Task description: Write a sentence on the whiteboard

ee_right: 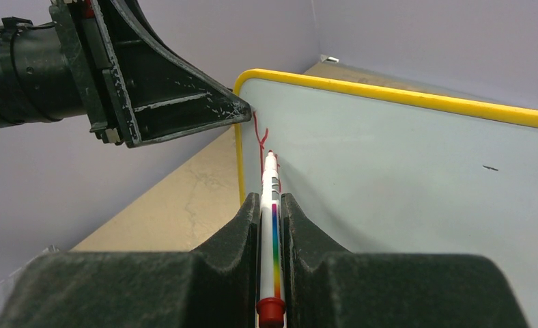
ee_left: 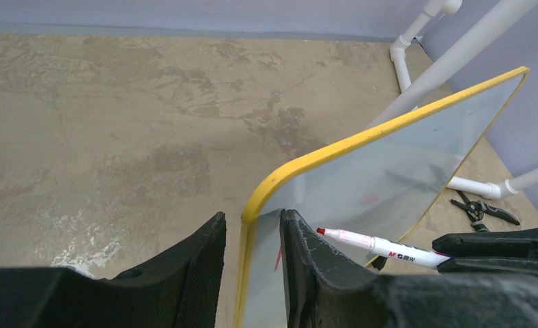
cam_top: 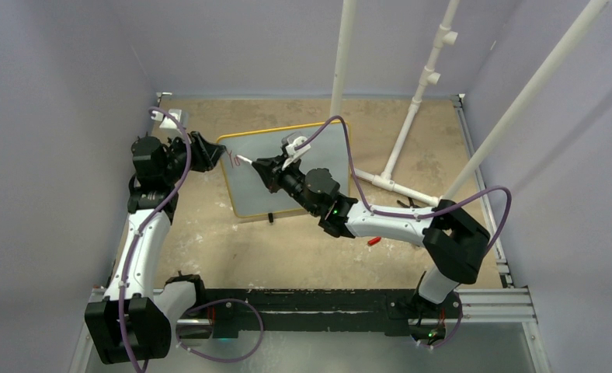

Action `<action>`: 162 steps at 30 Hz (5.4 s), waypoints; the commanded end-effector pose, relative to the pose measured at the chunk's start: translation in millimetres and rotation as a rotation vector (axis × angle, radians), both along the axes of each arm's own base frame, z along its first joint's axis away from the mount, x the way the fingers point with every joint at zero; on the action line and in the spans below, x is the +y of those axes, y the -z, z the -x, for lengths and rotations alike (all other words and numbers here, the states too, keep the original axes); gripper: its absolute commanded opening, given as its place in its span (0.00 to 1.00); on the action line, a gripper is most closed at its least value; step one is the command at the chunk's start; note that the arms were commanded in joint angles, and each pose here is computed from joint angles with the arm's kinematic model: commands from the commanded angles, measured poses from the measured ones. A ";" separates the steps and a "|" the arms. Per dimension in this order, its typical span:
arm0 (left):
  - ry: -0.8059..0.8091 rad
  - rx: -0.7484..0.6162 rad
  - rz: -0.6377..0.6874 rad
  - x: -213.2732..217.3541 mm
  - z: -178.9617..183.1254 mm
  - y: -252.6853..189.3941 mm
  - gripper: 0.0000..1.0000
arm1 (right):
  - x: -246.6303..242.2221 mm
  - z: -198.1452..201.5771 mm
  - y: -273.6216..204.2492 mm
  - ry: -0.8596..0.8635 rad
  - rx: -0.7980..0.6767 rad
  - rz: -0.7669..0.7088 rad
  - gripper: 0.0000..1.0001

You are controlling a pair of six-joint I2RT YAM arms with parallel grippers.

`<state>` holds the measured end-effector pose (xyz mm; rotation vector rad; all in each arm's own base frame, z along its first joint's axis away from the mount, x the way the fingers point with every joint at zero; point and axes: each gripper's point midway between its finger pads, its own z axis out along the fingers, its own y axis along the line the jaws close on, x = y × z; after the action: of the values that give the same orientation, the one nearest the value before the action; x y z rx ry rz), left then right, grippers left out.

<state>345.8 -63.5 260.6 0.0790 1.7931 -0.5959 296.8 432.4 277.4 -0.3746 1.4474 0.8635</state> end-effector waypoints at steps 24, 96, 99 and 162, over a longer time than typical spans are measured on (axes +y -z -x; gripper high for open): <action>0.040 -0.035 0.010 -5.3 -1.8 -5.8 0.25 | -5.1 -14.2 4.8 0.050 0.016 0.007 0.00; 0.035 -0.036 0.003 -3.5 -2.2 -5.4 0.24 | -28.3 -7.2 17.5 0.086 0.035 0.032 0.00; 0.035 -0.036 0.003 -3.3 -2.2 -5.2 0.23 | -33.9 -9.1 12.0 0.113 0.031 0.024 0.00; 0.034 -0.036 0.001 -2.8 -2.2 -4.5 0.23 | -52.9 -22.0 -9.3 0.140 0.016 -0.006 0.00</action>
<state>346.9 -65.5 255.2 0.0871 1.8029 -0.6131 312.7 392.4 272.3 -0.3169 1.4961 0.7814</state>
